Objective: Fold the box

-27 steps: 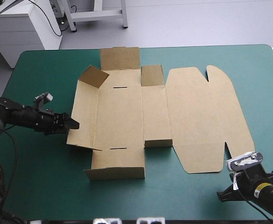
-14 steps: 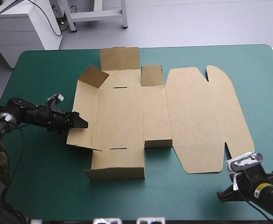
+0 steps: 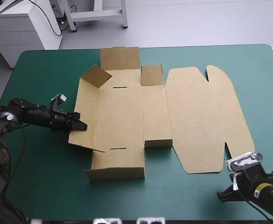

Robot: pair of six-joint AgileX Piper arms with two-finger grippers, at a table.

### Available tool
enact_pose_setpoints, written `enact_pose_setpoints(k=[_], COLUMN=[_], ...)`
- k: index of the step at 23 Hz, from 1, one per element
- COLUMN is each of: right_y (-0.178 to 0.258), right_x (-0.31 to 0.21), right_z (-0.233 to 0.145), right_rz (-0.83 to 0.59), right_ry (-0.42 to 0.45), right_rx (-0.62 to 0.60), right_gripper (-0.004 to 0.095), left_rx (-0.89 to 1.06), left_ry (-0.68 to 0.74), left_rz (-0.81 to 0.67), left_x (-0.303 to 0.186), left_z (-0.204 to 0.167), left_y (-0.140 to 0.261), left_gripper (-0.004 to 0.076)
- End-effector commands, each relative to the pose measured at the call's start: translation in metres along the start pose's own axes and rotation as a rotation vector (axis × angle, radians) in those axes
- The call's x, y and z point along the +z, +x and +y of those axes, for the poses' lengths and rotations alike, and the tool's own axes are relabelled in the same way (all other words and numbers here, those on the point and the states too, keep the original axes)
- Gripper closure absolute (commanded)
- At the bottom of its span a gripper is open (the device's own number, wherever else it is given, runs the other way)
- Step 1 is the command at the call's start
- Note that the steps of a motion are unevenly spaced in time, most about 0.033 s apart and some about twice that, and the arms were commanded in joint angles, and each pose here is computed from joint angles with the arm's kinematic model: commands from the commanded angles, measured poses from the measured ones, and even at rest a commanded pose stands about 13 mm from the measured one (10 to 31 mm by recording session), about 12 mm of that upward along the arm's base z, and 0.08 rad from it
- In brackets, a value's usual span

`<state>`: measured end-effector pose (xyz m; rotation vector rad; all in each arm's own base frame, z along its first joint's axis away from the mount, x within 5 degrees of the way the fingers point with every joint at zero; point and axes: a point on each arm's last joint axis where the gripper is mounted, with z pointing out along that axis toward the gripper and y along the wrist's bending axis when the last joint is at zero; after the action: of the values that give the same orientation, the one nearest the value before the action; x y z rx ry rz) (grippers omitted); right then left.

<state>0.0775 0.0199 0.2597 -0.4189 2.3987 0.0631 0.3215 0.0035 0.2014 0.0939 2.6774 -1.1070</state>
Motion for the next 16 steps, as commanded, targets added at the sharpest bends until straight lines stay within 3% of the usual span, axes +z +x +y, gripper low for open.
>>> enact_pose_setpoints(k=[1,5,8,16], right_y=[-0.011,-0.011,-0.011,-0.012], right_x=[-0.006,-0.006,-0.006,-0.006], right_z=[-0.001,-0.001,-0.001,-0.001], right_rz=[-0.073,-0.075,-0.075,-0.078], right_ry=[0.011,0.012,0.012,0.012], right_rx=[-0.01,-0.012,-0.012,-0.012], right_gripper=[0.0922,0.0922,0.0922,0.0922], left_rx=[0.047,0.16,0.358,0.812], left_ry=[0.016,-0.004,-0.112,-0.252], left_rz=[-0.062,-0.102,-0.2,-0.232], left_x=[-0.01,-0.017,-0.034,-0.051], left_z=[-0.014,-0.03,-0.074,-0.172], left_y=[-0.007,-0.014,-0.027,-0.053], left_gripper=[0.073,0.0731,0.0732,0.0732])
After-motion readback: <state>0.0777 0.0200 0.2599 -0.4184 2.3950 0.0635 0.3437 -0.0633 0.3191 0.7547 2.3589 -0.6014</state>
